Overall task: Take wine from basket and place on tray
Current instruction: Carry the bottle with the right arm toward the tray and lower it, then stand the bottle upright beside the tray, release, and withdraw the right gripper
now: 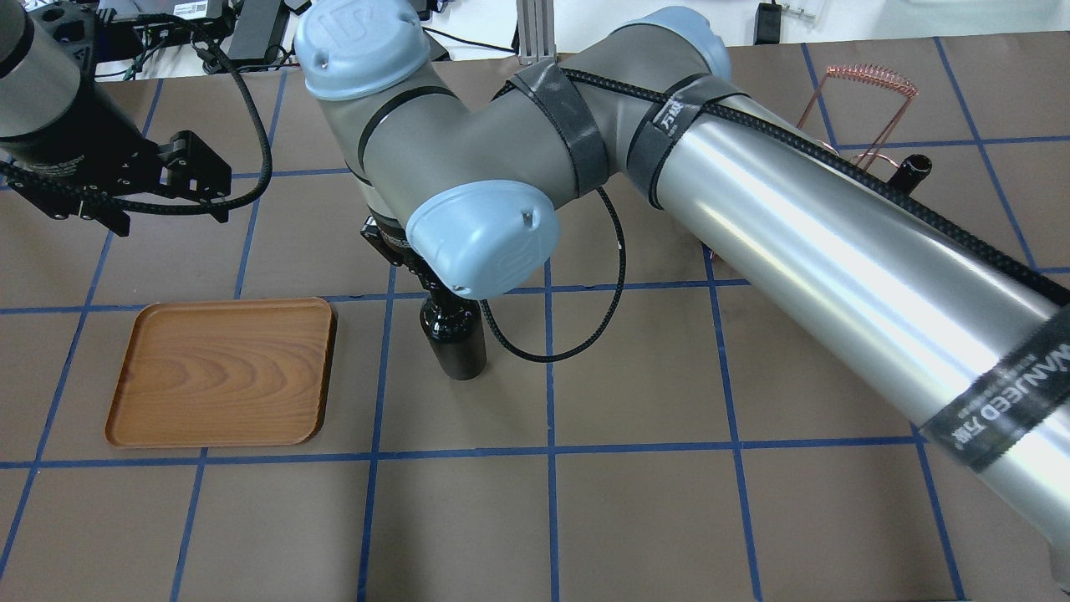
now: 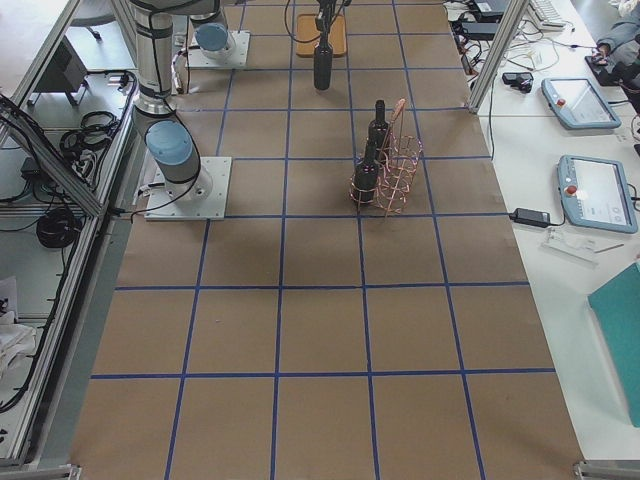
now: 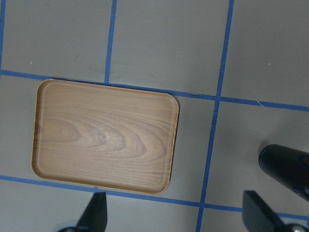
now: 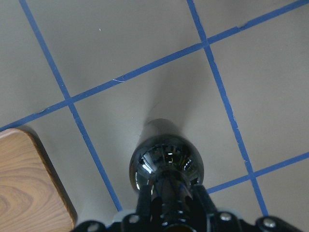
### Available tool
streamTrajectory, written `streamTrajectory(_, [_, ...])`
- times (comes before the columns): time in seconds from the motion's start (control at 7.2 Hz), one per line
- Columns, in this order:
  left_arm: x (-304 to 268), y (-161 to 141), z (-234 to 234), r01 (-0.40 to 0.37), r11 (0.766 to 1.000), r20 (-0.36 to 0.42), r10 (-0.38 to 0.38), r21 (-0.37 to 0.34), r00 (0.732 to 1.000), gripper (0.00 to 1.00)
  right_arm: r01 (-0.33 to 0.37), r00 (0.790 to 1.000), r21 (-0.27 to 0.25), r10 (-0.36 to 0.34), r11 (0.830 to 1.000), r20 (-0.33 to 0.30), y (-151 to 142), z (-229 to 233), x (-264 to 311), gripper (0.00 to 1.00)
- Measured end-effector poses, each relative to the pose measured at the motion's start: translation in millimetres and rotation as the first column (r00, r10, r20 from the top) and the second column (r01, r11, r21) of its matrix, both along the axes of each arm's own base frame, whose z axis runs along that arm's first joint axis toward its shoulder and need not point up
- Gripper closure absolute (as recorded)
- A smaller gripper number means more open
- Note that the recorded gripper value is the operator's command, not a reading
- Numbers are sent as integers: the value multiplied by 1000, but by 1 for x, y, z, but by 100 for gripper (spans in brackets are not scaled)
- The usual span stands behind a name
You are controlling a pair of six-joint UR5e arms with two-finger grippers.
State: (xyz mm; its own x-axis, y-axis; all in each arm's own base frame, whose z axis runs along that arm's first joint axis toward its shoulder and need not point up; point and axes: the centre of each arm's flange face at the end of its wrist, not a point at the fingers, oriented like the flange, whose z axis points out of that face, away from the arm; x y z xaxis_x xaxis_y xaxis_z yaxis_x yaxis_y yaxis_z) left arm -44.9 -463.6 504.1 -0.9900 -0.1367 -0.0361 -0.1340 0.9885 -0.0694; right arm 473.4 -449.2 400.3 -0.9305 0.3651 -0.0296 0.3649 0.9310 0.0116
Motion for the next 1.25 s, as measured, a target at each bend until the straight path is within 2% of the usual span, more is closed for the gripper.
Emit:
streamTrajectory(0.14, [0, -1, -1, -2, 1000, -2, 2, 1, 1000, 0, -3, 1000, -3, 3, 1000, -2, 1, -2, 2, 84])
streamTrajectory(0.28, [0, -1, -1, -5, 1000, -3, 5, 2, 1000, 0, -6, 1000, -5, 6, 1000, -5, 2, -3, 3, 80])
streamTrajectory(0.42, [0, -1, -1, -6, 1000, -3, 6, 2, 1000, 0, -6, 1000, -7, 6, 1000, -7, 2, -3, 4, 71])
streamTrajectory(0.56, [0, -1, -1, -7, 1000, -1, 7, 2, 1000, 0, 1, 1000, -7, -1, 1000, -8, 3, -3, 4, 41])
streamTrajectory(0.69, [0, -1, -1, -6, 1000, 0, 6, 1, 1000, 0, 7, 1000, -6, -7, 1000, -9, 3, -4, 5, 0])
streamTrajectory(1.25, [1, -3, -5, 0, 1000, -1, 0, 11, 1000, 0, -36, 999, -2, 36, 999, -5, -2, -5, 2, 0])
